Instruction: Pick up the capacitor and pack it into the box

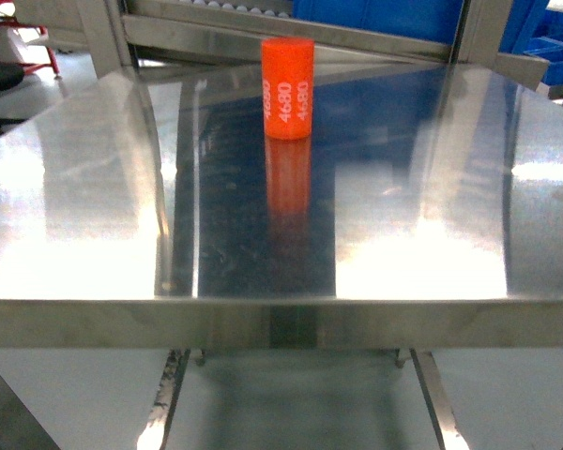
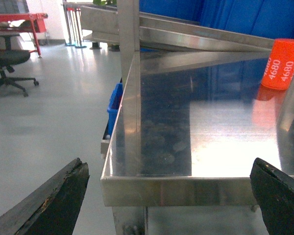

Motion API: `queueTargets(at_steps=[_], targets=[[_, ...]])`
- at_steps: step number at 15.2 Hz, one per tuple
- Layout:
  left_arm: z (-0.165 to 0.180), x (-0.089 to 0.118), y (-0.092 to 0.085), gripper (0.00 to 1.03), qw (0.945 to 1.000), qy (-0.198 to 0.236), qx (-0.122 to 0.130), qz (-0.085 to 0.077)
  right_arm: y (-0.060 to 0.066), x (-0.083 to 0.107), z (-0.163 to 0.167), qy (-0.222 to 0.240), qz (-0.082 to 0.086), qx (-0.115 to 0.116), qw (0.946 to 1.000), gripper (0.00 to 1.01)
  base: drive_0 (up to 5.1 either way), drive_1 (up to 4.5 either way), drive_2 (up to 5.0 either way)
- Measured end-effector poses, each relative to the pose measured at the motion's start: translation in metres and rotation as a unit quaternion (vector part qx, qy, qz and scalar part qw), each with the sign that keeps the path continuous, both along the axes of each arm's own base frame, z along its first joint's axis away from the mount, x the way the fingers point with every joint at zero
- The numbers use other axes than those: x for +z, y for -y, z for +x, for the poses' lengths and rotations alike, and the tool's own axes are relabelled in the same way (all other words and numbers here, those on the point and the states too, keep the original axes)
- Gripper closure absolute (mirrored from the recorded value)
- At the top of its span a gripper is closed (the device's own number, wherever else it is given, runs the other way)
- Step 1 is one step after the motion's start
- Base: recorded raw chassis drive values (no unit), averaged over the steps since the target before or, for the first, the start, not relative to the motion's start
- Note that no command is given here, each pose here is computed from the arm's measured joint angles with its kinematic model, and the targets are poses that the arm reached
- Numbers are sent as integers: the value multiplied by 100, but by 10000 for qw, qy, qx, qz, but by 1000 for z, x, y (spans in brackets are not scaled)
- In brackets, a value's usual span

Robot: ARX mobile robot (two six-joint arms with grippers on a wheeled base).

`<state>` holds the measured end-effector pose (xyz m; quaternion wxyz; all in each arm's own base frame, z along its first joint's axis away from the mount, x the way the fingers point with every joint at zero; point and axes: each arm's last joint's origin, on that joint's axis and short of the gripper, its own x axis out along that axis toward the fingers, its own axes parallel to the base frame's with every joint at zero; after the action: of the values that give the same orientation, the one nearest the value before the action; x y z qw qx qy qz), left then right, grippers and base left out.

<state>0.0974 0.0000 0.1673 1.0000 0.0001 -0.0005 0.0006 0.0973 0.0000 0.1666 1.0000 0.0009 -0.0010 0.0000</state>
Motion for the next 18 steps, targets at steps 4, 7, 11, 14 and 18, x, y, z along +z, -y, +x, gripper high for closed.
queueTargets(at_steps=[4,7,11,14,18], targets=[[0,0,0,5,10000,-4,-13,4,0,0,0,-6,10,-2,10000,3,0,0,0],[0,0,0,5,10000,2,-2,2,0,0,0,2,4,0,10000,3,0,0,0],[0,0,0,5,10000,15,-8,2,0,0,0,21,4,0,10000,3,0,0,0],[0,0,0,5,10000,-19,-6,2,0,0,0,-4,6,2,10000,3,0,0,0],[0,0,0,5,10000,2,-6,2,0,0,0,-4,6,0,10000,3,0,0,0]])
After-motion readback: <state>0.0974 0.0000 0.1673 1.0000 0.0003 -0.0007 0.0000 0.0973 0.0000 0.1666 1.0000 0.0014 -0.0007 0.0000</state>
